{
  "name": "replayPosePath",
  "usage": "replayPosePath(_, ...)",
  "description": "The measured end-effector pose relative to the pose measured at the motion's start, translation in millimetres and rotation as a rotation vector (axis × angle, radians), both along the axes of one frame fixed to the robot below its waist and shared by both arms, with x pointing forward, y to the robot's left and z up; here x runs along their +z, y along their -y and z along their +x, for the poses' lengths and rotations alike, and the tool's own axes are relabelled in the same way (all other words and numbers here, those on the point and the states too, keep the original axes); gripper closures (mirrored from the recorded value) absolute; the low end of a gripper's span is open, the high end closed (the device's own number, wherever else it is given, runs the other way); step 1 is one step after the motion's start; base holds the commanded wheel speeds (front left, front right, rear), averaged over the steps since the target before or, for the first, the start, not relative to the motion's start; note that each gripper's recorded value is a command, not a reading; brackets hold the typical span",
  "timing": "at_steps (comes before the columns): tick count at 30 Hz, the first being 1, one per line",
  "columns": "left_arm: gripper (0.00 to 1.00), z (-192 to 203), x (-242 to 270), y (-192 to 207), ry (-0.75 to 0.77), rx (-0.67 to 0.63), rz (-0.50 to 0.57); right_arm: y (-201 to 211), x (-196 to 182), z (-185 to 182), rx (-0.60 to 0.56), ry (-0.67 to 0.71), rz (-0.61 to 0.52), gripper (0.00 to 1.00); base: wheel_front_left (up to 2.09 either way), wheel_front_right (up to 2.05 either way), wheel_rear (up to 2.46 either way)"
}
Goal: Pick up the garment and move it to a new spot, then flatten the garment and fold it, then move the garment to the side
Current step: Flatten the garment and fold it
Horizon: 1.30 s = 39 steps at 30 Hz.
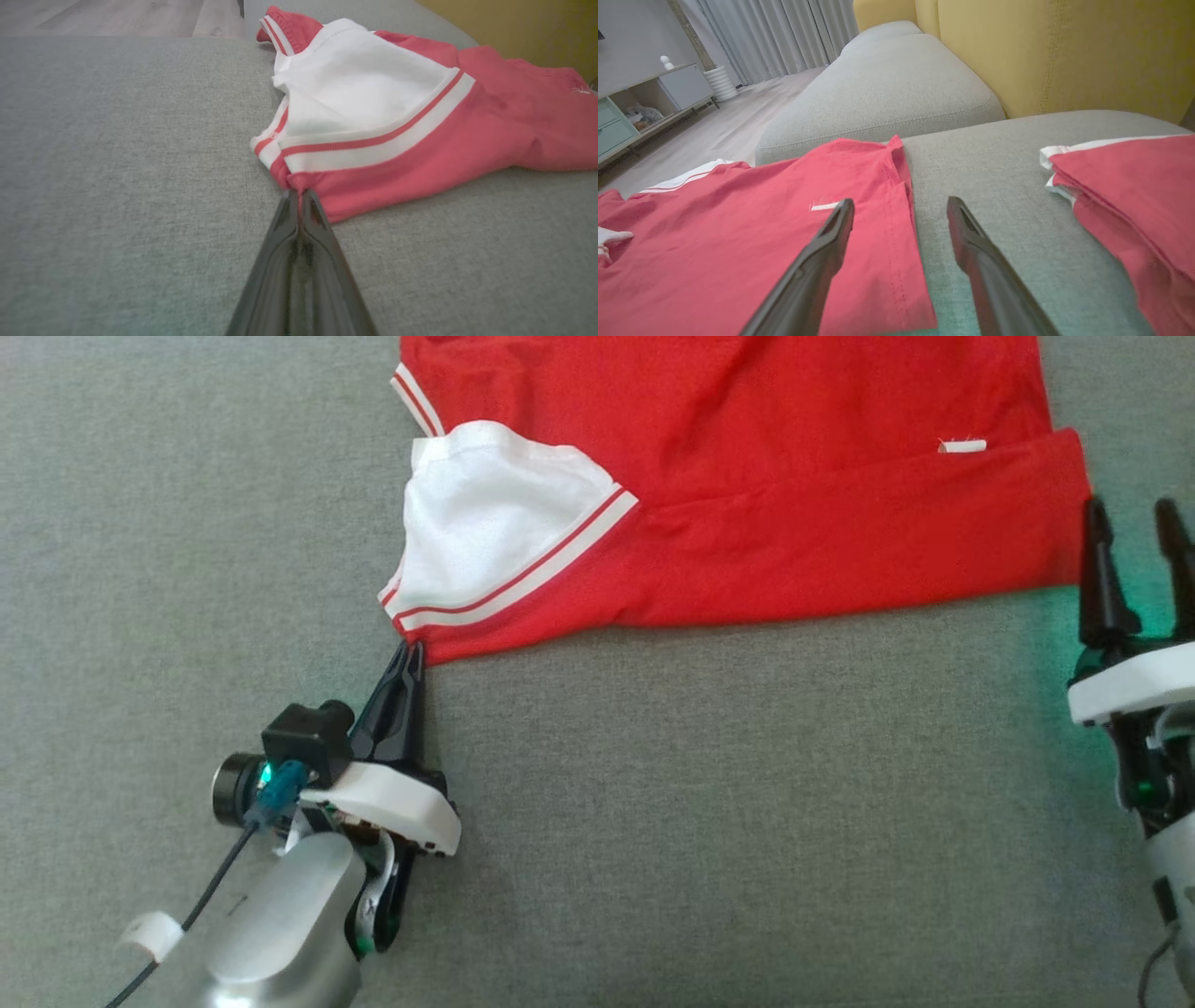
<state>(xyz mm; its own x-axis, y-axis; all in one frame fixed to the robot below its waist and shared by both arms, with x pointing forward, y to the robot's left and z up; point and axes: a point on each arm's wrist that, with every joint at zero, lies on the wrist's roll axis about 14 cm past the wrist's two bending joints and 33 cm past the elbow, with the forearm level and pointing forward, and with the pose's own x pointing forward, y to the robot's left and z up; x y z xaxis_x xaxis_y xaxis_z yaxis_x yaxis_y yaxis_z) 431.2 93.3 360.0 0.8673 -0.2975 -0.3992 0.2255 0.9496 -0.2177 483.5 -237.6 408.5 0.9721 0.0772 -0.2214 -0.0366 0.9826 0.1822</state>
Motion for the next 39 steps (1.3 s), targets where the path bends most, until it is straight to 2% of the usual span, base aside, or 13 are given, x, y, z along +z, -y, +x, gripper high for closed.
replayPosePath(10,1.00,-0.4,16.5,-13.5,0.071,0.008,0.040,-3.8,-49.6,-22.0,0.013,-0.261,-0.002,0.00,0.00,0.00,0.00)
replayPosePath(12,1.00,-0.1,20.4,-13.9,0.083,0.008,0.041,-7.3,-52.0,-23.0,0.023,-0.281,0.004,0.78,0.00,0.00,0.00)
replayPosePath(13,1.00,-0.1,22.0,-13.8,0.088,0.007,0.041,-9.6,-51.5,-22.6,0.026,-0.283,0.013,1.00,0.00,0.00,0.00)
replayPosePath(21,1.00,-8.5,34.3,-11.2,0.120,-0.010,0.035,-8.1,-45.2,-37.5,0.034,-0.282,0.029,1.00,0.00,0.00,0.00)
replayPosePath(39,1.00,-87.0,29.8,-6.0,0.007,-0.029,-0.008,22.6,-44.2,-117.9,-0.007,-0.325,0.038,1.00,0.00,0.00,0.00)
